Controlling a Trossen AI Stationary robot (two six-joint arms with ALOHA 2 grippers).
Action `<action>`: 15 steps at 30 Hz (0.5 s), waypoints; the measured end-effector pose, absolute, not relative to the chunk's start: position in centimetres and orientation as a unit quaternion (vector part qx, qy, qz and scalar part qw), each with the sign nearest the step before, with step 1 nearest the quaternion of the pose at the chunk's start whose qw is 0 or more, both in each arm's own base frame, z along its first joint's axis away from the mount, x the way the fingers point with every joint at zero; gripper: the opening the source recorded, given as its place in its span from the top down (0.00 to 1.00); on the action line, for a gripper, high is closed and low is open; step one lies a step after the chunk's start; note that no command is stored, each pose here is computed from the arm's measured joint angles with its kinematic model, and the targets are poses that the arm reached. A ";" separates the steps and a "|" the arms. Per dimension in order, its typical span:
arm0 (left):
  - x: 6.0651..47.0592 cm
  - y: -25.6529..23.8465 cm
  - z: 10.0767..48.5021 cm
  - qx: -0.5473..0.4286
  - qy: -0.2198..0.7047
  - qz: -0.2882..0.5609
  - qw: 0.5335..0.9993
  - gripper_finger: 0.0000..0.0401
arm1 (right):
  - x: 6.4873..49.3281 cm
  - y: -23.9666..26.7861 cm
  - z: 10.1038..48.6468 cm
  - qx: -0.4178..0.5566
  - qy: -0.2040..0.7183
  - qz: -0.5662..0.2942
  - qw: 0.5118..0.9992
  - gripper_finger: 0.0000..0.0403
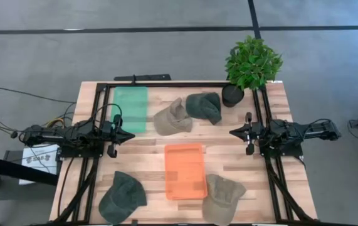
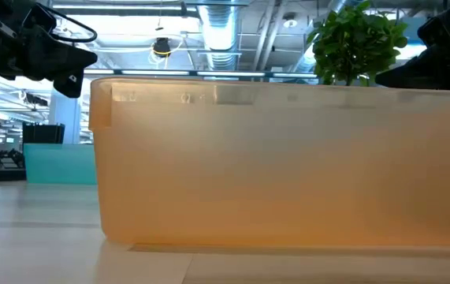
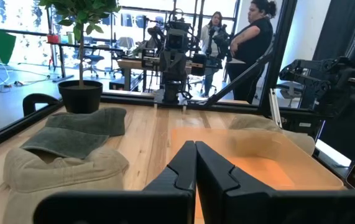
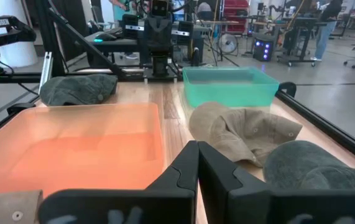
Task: Pick & Place hat
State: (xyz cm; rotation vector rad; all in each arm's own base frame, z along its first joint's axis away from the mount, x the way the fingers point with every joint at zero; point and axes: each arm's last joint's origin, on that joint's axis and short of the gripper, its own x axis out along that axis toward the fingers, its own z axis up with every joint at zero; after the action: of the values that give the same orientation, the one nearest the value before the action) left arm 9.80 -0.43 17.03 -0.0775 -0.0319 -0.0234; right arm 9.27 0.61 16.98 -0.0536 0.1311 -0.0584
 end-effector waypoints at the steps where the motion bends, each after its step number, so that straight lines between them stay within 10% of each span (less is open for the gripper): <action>1: 9.8 -0.4 17.0 -0.039 -0.016 -0.012 0.999 1.00 | 9.3 0.6 17.0 -0.027 0.065 -0.029 0.997 1.00; 15: 9.8 -0.4 17.1 -0.044 -0.019 -0.012 0.999 1.00 | 9.3 0.6 17.0 -0.027 0.065 -0.029 0.997 1.00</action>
State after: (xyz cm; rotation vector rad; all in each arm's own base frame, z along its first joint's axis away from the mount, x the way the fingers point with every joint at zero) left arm 9.80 -0.43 17.09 -0.0877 -0.0376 -0.0238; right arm 9.27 0.61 16.98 -0.0537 0.1310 -0.0581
